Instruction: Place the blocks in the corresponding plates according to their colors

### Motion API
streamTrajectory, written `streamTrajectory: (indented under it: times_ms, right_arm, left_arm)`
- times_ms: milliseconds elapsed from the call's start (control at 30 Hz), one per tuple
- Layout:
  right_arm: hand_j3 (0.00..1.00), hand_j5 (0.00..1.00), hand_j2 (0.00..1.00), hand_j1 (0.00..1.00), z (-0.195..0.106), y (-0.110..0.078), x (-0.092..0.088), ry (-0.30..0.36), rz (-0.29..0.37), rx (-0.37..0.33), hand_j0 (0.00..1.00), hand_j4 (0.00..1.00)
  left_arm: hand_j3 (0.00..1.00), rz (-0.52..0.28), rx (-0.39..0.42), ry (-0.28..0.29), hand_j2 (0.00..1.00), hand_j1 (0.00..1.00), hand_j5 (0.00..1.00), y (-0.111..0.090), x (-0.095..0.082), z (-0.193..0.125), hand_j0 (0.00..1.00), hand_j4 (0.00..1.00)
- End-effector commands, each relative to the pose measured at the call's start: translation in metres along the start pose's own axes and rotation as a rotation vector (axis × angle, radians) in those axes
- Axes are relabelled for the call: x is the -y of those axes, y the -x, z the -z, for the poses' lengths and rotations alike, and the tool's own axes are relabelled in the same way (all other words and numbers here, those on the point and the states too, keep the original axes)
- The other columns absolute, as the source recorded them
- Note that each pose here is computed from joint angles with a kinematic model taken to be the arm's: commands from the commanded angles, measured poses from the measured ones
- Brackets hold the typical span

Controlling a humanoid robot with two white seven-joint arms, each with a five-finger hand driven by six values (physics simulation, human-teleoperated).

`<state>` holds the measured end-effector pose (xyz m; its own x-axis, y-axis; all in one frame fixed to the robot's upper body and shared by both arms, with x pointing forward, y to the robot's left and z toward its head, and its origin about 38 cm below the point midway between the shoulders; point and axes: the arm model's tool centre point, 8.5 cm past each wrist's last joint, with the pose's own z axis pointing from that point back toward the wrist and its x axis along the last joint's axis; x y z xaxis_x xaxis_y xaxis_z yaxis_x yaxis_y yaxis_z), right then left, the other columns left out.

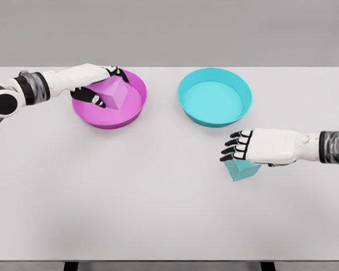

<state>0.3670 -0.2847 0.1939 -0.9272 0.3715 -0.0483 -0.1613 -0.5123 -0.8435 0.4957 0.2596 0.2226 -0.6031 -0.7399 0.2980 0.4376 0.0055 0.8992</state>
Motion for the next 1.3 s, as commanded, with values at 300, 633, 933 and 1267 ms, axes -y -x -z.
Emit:
streamTrajectory:
  times_ms: [300,633,933,1267]
  right_arm:
    - [1.00,1.00,1.00,1.00,0.002,-0.005,0.002,-0.004,-0.007,0.016,1.00,1.00]
    - [1.00,1.00,1.00,1.00,0.007,-0.003,0.006,-0.028,-0.036,0.016,1.00,1.00]
    - [1.00,1.00,1.00,1.00,0.020,-0.007,0.008,-0.033,-0.064,0.033,1.00,1.00]
    - [1.00,1.00,1.00,1.00,0.038,-0.006,0.002,-0.060,-0.068,0.044,1.00,1.00]
  left_arm:
    - [1.00,-0.046,-0.048,-0.046,1.00,1.00,1.00,0.020,-0.008,-0.005,1.00,1.00]
    - [1.00,0.045,-0.056,-0.062,1.00,1.00,1.00,0.034,-0.033,-0.043,1.00,1.00]
    - [1.00,0.074,-0.074,0.026,1.00,1.00,1.00,0.077,-0.003,-0.165,1.00,1.00]
    - [1.00,-0.016,-0.037,0.087,1.00,1.00,1.00,0.077,0.047,-0.143,1.00,1.00]
